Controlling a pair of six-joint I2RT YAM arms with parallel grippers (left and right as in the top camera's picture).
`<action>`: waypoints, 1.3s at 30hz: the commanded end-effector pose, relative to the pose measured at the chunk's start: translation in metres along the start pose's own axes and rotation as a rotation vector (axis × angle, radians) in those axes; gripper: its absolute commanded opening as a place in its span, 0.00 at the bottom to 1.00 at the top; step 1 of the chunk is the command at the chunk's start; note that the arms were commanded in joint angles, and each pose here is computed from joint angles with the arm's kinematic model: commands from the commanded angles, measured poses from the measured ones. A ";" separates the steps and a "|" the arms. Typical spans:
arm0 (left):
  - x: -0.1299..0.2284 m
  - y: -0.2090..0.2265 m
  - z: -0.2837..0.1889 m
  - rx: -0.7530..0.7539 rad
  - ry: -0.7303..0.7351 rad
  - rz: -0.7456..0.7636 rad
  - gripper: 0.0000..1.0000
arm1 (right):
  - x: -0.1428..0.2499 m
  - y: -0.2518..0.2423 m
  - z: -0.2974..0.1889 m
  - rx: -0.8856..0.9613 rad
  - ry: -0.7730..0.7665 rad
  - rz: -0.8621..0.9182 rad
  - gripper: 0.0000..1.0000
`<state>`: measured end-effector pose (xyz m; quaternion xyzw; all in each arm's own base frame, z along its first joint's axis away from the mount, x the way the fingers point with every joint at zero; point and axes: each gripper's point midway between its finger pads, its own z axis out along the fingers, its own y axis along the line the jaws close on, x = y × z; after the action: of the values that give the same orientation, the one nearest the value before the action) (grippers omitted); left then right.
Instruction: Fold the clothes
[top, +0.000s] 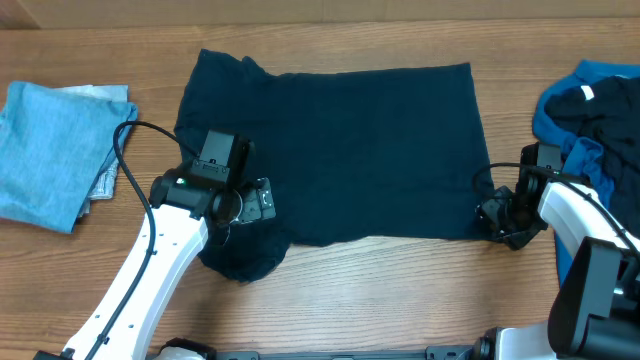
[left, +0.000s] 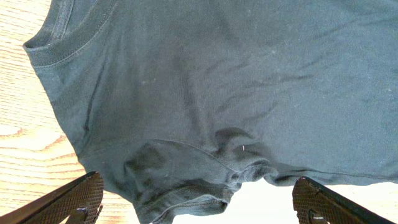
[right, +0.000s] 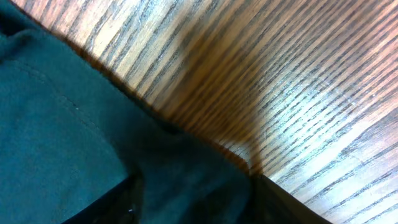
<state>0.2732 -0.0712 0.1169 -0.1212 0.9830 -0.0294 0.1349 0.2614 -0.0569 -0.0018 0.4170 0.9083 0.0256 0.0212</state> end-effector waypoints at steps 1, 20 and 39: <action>0.000 0.002 0.000 0.002 -0.002 -0.029 1.00 | 0.018 -0.013 0.017 0.051 0.083 0.006 0.68; -0.007 -0.002 -0.001 0.018 -0.032 -0.030 1.00 | 0.033 -0.040 0.010 0.185 0.135 0.021 0.82; 0.104 0.043 0.007 -0.142 0.395 -0.068 0.48 | 0.015 0.002 0.020 -0.031 0.075 0.025 0.25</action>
<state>0.1895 -0.0576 0.0961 -0.1319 0.9907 0.0099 -0.0327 0.2653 -0.0491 -0.0028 0.4315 0.9002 0.0560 0.0190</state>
